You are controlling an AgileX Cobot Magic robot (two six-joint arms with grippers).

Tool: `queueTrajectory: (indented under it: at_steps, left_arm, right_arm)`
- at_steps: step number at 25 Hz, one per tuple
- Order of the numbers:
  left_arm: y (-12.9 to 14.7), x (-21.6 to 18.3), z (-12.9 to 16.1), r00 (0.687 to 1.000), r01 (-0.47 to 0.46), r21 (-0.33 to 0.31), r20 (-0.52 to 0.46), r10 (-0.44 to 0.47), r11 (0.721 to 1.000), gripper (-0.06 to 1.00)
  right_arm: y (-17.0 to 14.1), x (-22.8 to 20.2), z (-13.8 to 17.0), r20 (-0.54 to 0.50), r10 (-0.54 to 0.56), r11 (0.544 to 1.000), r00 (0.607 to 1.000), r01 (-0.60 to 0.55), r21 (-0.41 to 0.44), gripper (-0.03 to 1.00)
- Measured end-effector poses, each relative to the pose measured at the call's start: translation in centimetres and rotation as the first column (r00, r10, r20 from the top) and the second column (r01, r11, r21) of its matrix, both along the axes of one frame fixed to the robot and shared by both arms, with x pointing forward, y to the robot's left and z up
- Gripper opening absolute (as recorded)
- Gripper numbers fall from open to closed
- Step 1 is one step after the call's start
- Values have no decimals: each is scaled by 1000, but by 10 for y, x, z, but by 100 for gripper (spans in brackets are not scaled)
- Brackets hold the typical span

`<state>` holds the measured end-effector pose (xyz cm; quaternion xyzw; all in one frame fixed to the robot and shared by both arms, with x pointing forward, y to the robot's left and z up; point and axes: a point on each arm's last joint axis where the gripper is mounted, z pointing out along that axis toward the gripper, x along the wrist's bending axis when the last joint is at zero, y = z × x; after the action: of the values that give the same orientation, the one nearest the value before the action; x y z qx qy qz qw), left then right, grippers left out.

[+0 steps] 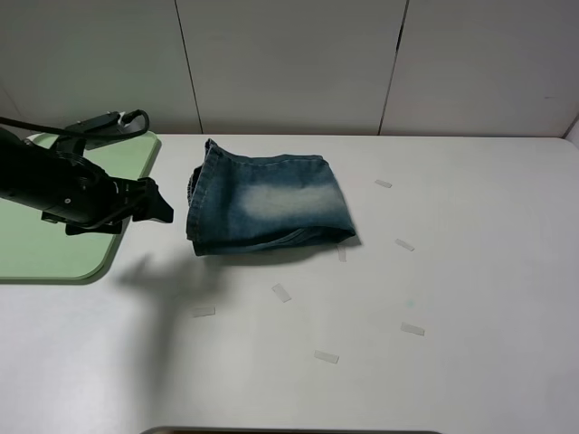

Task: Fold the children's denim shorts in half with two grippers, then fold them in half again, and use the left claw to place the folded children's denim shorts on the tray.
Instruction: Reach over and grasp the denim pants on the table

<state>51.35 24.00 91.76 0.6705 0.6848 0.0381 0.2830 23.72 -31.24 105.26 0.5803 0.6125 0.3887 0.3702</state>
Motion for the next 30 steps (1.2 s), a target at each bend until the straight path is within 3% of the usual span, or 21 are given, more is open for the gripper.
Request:
queueTrajectory:
  at_steps: [8,18,30]
  left_arm:
    - [-7,23,16,997,18,-47,76,-14,999,82]
    - [-7,32,22,992,4,-48,124,2,999,82]
    - [-20,51,-11,998,60,-136,8,-59,989,82]
  right_arm:
    - [0,0,0,0,0,1000,1000,0,0,63]
    - [0,0,0,0,0,1000,1000,0,0,63]
    - [0,0,0,0,0,1000,1000,0,0,63]
